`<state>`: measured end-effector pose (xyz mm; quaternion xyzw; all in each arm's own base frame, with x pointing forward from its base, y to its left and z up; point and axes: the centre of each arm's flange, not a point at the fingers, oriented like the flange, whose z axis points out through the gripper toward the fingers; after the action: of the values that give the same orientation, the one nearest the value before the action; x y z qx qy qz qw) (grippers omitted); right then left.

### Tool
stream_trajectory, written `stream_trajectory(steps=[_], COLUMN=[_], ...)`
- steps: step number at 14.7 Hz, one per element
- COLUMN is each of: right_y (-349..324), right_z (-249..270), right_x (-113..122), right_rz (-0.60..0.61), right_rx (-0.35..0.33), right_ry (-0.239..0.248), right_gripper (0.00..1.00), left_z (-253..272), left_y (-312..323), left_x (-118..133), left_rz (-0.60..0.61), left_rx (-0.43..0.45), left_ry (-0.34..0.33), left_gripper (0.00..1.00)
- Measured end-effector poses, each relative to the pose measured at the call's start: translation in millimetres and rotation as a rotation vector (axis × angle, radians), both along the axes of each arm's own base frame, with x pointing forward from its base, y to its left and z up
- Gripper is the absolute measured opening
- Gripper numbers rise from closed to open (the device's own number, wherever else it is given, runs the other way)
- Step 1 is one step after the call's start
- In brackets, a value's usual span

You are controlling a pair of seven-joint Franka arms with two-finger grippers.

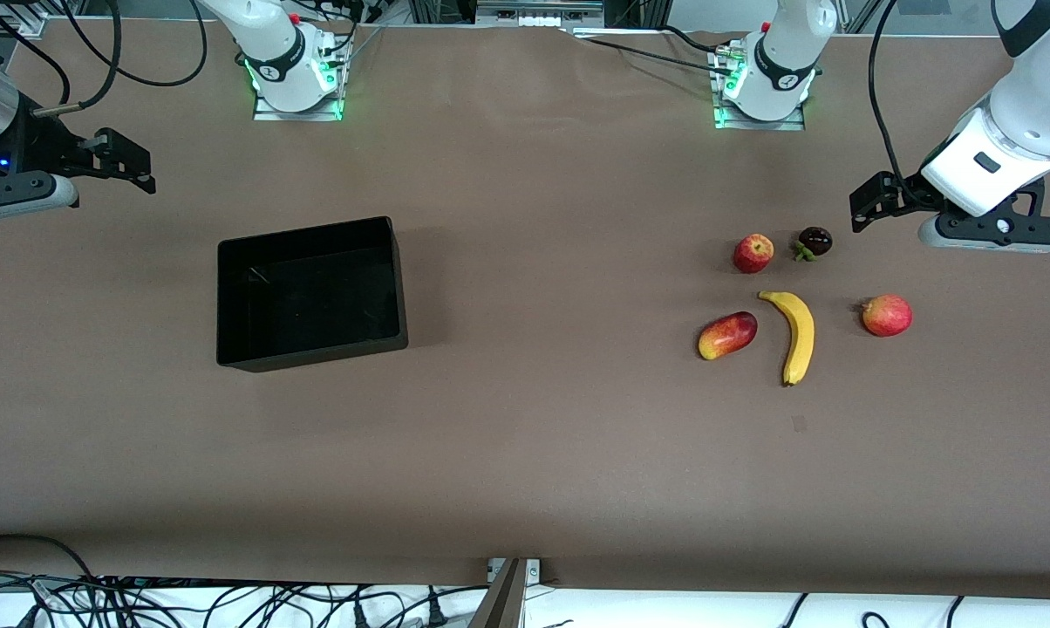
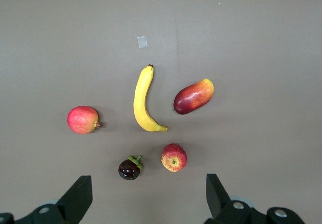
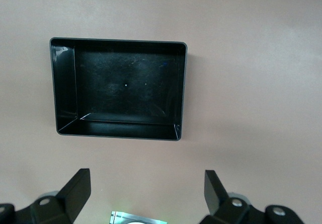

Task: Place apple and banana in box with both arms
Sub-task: 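Reach the right gripper down to the side of the black box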

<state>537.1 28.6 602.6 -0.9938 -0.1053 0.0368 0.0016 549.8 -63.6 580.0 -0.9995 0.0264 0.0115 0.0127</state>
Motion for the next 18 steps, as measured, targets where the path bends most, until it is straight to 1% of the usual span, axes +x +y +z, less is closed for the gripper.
stream_trajectory(steps=[7, 9, 10, 11, 13, 15, 18], right_y=[0.1, 0.2, 0.3, 0.1, -3.0, -10.7, -24.2], right_z=[-0.7, -11.4, -26.9, -50.8, -117.7, -186.2, -256.0], right_x=[0.2, 2.9, 7.5, 14.9, 27.1, 27.8, 28.5], right_rz=[0.0, 0.0, -0.001, -0.002, -0.008, -0.02, -0.042], right_rx=[0.0, -0.001, -0.002, -0.003, -0.004, -0.006, -0.008], right_ry=[0.002, 0.021, 0.032, 0.029, 0.0, -0.005, -0.01], right_gripper=[1.0, 1.0, 1.0, 1.0, 1.0, 1.0, 1.0], left_z=[0.0, 0.0, 0.0, -0.4, -8.4, -20.1, -25.7], left_y=[0.0, 0.0, 0.0, 0.0, 0.1, 0.2, -0.1], left_x=[-0.2, -0.1, -0.1, 0.0, 0.7, 1.4, 2.4], left_rz=[0.0, 0.0, 0.0, 0.0, 0.0, 0.0, -0.001], left_rx=[0.0, 0.0, 0.0, 0.0, 0.002, 0.005, 0.006], left_ry=[0.002, 0.002, 0.002, 0.003, 0.034, 0.079, 0.097], left_gripper=[1.0, 1.0, 1.0, 1.0, 1.0, 1.0, 1.0])
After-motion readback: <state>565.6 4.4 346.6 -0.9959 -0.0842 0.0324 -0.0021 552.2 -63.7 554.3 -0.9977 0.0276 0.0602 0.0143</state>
